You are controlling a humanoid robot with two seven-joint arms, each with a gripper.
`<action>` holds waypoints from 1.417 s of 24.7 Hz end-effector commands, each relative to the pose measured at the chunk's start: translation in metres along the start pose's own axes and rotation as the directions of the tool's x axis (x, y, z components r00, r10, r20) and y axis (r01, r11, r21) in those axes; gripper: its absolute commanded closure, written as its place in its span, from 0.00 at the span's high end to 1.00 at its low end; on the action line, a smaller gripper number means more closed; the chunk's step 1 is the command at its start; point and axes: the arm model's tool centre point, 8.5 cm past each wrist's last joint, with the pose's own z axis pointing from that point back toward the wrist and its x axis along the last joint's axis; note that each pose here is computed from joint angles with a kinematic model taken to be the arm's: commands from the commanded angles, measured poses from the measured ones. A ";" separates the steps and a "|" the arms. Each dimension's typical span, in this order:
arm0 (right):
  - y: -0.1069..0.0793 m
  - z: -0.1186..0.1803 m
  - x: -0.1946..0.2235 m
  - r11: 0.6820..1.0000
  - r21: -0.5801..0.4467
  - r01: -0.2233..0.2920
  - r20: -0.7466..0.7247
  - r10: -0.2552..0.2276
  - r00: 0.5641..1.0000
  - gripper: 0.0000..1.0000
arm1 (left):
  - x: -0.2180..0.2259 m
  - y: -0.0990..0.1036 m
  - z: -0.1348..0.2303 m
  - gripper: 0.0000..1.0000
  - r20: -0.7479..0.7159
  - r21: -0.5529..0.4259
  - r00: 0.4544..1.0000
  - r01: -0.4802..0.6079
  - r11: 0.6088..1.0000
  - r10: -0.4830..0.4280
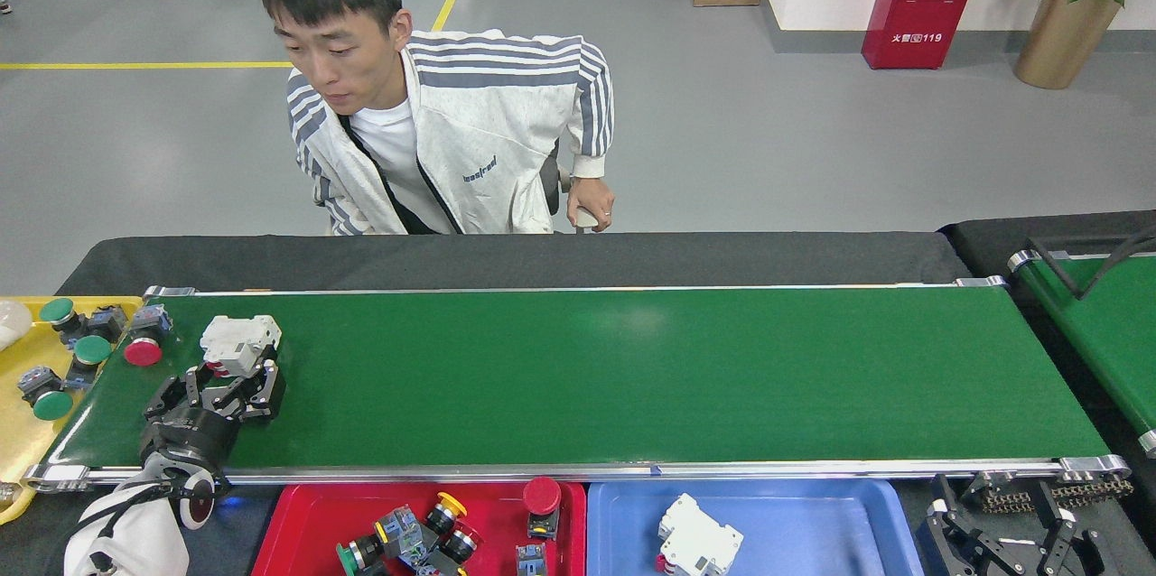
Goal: Pick switch part from conveyor to tray
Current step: 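Grasp the white block relay on the belt with the left gripper, then carry the white relay into the blue tray and open the gripper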
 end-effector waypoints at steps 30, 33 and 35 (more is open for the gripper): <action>-0.017 -0.012 0.001 0.999 -0.035 -0.001 0.018 0.001 1.000 0.99 | 0.373 0.017 0.210 1.00 0.828 0.293 0.488 0.044 0.955 -0.277; -0.017 -0.012 0.000 0.999 -0.035 -0.001 0.016 0.002 1.000 0.99 | 0.337 0.036 0.196 1.00 0.713 0.312 0.659 0.006 0.950 -0.239; -0.017 -0.013 0.000 0.999 -0.035 -0.003 0.017 0.003 1.000 0.99 | 0.284 0.040 0.176 1.00 0.540 0.306 0.826 -0.014 0.952 -0.162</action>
